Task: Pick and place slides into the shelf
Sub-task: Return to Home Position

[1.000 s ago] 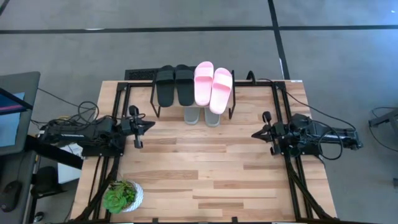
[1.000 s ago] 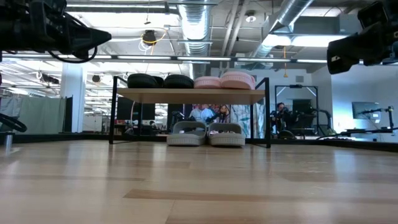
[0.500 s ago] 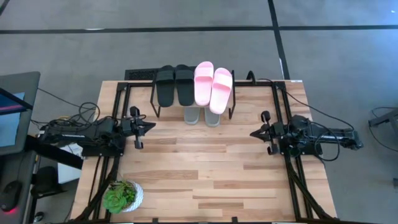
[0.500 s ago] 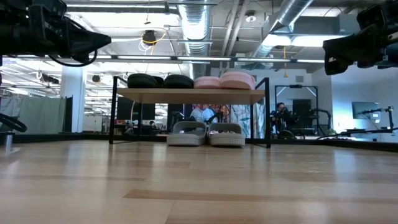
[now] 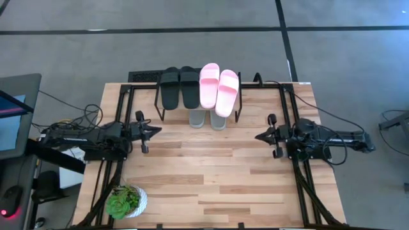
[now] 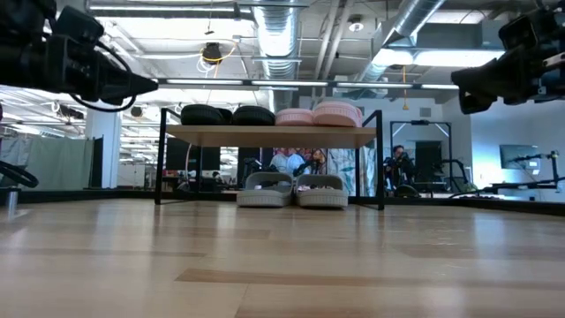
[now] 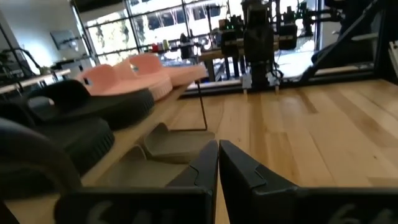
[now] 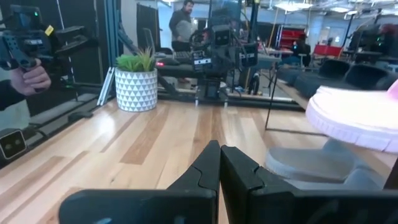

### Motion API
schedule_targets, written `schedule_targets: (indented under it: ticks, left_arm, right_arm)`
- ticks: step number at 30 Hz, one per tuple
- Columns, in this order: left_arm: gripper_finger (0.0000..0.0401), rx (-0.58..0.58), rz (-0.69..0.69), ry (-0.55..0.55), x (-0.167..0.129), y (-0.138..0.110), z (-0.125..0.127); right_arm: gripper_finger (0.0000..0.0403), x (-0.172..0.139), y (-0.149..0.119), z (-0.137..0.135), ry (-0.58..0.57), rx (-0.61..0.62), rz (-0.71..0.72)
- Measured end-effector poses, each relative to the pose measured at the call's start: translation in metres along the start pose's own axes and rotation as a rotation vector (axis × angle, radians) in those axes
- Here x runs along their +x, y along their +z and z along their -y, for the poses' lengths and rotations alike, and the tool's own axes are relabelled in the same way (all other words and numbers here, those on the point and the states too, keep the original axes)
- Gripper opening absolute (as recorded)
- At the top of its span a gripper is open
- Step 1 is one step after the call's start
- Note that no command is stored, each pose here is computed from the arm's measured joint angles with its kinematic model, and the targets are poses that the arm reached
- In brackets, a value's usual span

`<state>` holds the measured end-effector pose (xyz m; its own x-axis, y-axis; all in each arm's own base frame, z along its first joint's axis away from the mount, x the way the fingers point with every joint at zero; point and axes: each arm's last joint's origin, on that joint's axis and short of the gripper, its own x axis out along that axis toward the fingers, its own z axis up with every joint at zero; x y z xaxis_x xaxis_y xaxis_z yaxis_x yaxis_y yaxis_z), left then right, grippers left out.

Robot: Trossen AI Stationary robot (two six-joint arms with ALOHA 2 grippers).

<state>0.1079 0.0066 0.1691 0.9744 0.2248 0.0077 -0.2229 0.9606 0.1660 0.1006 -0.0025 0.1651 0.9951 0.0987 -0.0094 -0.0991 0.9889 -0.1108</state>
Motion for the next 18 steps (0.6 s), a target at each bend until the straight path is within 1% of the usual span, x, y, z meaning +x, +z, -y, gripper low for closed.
schedule_targets:
  ticks: [2,5,9,15,18]
  left_arm:
    - [0.0006,-0.006,-0.018,-0.007,0.000,-0.002,0.000]
    - [0.0006,-0.006,-0.002,-0.020,0.000,-0.001,0.001]
    - [0.0006,0.010,0.097,-0.017,0.000,0.009,-0.001]
    - [0.0006,0.033,0.188,0.003,-0.002,0.017,-0.003]
    - [0.0006,0.038,0.232,-0.004,-0.007,0.021,-0.004]
  right_arm:
    - [0.0000,0.001,-0.001,0.000,0.003,0.004,-0.016]
    - [0.0000,0.002,-0.003,0.000,0.006,0.017,-0.033]
    - [0.0000,0.002,-0.003,0.000,0.010,0.032,-0.031]
    - [0.0000,0.002,-0.003,0.000,0.010,0.031,-0.029]
    - [0.0000,0.002,-0.003,0.000,0.010,0.024,-0.029]
